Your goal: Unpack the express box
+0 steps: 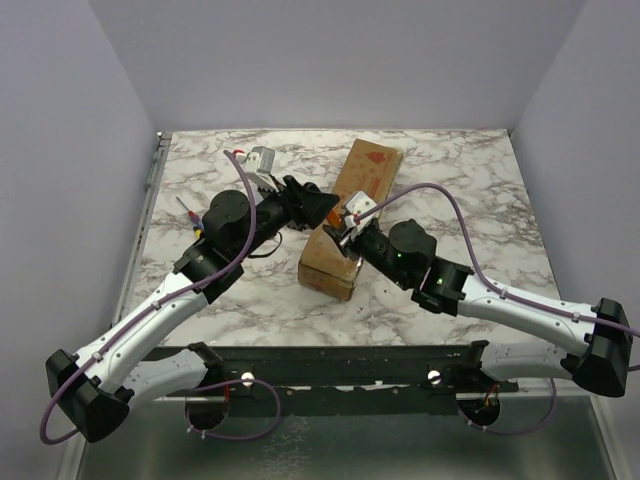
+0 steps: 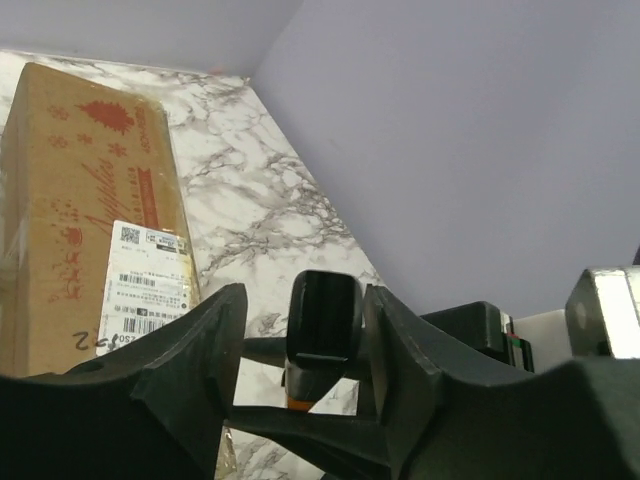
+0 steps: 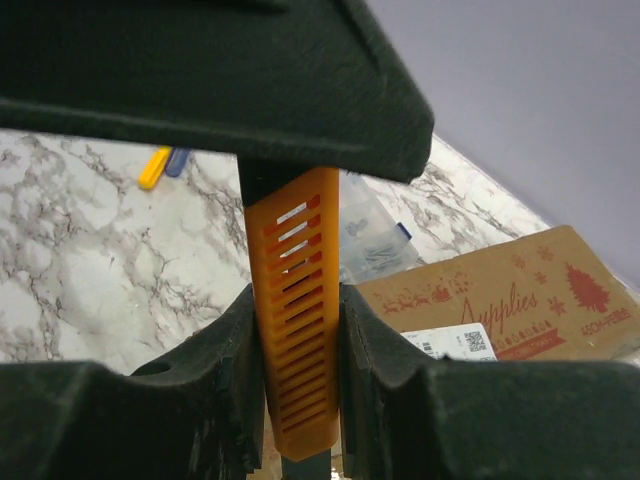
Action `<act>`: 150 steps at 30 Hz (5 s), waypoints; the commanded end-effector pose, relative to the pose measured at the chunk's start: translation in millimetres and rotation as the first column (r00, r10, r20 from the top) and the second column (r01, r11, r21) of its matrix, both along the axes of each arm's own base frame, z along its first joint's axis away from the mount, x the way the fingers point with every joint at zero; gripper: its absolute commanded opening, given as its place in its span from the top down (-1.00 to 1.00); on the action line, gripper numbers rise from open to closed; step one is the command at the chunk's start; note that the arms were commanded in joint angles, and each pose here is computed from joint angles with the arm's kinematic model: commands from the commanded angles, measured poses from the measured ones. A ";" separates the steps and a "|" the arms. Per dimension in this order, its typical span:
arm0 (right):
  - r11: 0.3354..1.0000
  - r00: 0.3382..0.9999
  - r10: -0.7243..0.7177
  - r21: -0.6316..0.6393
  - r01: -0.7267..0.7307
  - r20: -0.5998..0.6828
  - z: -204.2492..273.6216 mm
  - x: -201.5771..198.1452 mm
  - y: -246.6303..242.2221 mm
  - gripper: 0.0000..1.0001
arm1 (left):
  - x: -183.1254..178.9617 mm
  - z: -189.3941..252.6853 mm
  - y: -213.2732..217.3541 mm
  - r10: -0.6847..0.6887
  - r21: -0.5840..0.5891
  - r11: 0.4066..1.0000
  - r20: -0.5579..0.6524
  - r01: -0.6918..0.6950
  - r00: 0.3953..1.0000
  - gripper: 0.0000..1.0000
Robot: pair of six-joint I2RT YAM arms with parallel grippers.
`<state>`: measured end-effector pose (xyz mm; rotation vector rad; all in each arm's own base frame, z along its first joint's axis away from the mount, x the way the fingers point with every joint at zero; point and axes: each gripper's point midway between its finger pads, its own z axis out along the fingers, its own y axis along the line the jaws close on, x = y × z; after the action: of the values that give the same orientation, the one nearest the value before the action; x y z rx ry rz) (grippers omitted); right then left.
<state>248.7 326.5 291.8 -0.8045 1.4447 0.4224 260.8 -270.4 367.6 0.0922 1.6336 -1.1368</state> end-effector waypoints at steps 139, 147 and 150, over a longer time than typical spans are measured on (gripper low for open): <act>0.549 0.407 0.575 0.703 0.451 -0.710 -163.4 104.3 -113.1 -0.55 | 215.7 -69.1 -228.1 -0.090 0.372 0.919 0.526 -0.133 0.845 1.00; 0.523 0.392 0.497 0.628 0.576 -0.774 -193.3 122.9 -110.0 -0.41 | 216.2 -70.0 -227.6 -0.086 0.371 0.919 0.523 -0.135 0.848 1.00; 0.520 0.380 0.515 0.633 0.574 -0.768 -200.9 125.7 -107.7 -0.33 | 216.7 -70.1 -227.0 -0.083 0.372 0.918 0.524 -0.140 0.848 1.00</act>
<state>360.3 219.6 110.2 0.4619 1.9135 1.7117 474.1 -497.0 287.4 0.6036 1.3545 -0.6590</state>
